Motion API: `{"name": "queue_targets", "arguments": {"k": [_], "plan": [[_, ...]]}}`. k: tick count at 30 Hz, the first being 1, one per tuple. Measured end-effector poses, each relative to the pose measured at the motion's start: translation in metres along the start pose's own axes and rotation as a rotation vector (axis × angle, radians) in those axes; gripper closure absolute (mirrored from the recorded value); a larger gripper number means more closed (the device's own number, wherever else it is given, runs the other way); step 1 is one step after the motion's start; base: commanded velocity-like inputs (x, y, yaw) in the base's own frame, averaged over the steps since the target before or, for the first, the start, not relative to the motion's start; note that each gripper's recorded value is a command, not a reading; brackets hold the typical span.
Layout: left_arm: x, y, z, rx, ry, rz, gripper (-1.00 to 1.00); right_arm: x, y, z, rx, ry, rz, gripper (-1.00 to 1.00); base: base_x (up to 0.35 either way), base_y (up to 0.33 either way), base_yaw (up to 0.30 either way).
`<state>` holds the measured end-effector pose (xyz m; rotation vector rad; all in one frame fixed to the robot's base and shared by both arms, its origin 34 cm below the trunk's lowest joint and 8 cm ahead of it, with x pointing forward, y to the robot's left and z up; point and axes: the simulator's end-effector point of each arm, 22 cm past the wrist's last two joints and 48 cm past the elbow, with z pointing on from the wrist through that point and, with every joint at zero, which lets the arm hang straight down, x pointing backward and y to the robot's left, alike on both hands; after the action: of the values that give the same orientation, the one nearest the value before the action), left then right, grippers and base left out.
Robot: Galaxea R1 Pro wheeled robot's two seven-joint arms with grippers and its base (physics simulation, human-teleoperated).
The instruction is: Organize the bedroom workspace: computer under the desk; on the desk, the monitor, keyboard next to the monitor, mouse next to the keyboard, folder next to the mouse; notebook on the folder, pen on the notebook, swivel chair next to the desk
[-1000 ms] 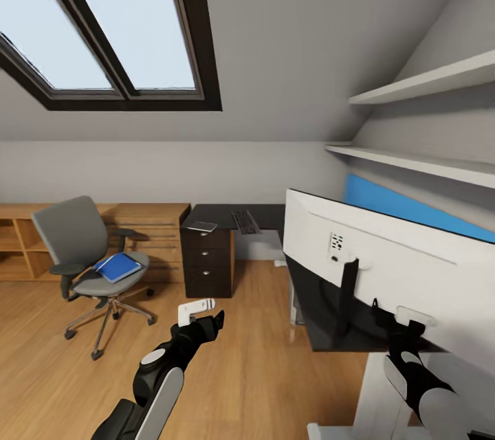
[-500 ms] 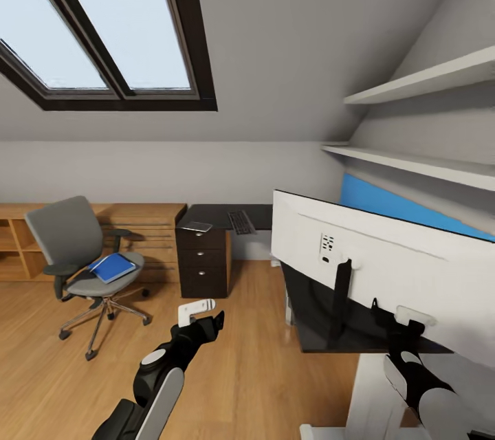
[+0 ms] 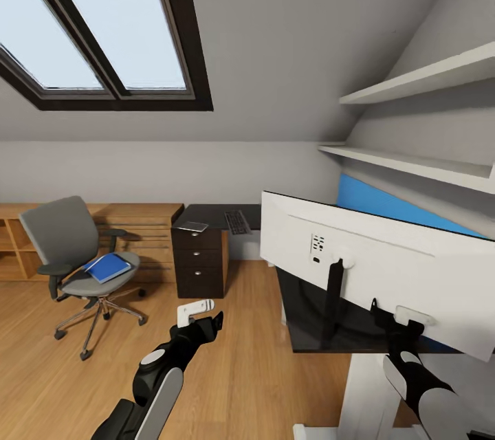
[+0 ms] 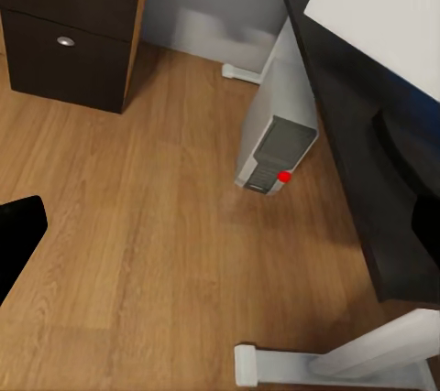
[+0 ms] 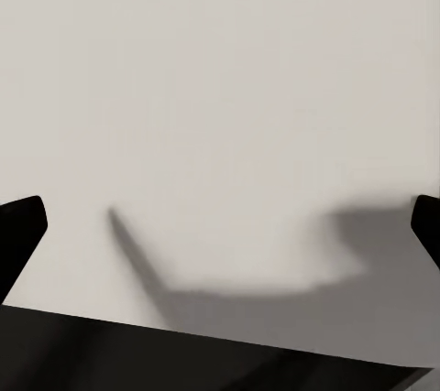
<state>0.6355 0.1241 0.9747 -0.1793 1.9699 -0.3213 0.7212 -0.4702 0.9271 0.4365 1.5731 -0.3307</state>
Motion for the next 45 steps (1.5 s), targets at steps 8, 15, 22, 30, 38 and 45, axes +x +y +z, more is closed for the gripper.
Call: {"name": "queue_targets", "arguments": {"k": [8,15,22,30,38,45], "plan": [[0.0001,0.0000,0.0000,0.000,0.000,-0.001,-1.00,0.0001,-0.0003,0.0000,0.001,0.001,0.001,-1.00,0.000,0.000,0.000],[0.0001,0.0000,0.0000,0.000,0.000,-0.001,-1.00,0.0002,-0.0002,0.0000,0.001,0.001,0.000,-1.00,0.000,-0.003,0.000],[0.0000,0.0001,0.0000,0.000,0.000,0.001,-1.00,0.0001,0.0002,0.0000,0.000,0.000,0.000,-1.00,0.000,-0.200,0.000],[0.0001,-0.0003,0.0000,0.000,0.000,0.001,-1.00,0.0007,0.0016,-0.0003,-0.005,0.002,-0.006,-1.00,0.006,-0.291,0.000],[0.0000,-0.0006,-0.0005,0.001,0.000,0.002,-1.00,-0.0004,-0.0012,-0.0003,0.004,-0.001,0.003,-1.00,0.192,-0.084,0.000],[0.0000,-0.0004,-0.0003,0.001,0.000,0.001,-1.00,-0.0003,-0.0009,-0.0002,0.003,-0.001,0.002,-1.00,0.245,-0.005,0.000]]}}
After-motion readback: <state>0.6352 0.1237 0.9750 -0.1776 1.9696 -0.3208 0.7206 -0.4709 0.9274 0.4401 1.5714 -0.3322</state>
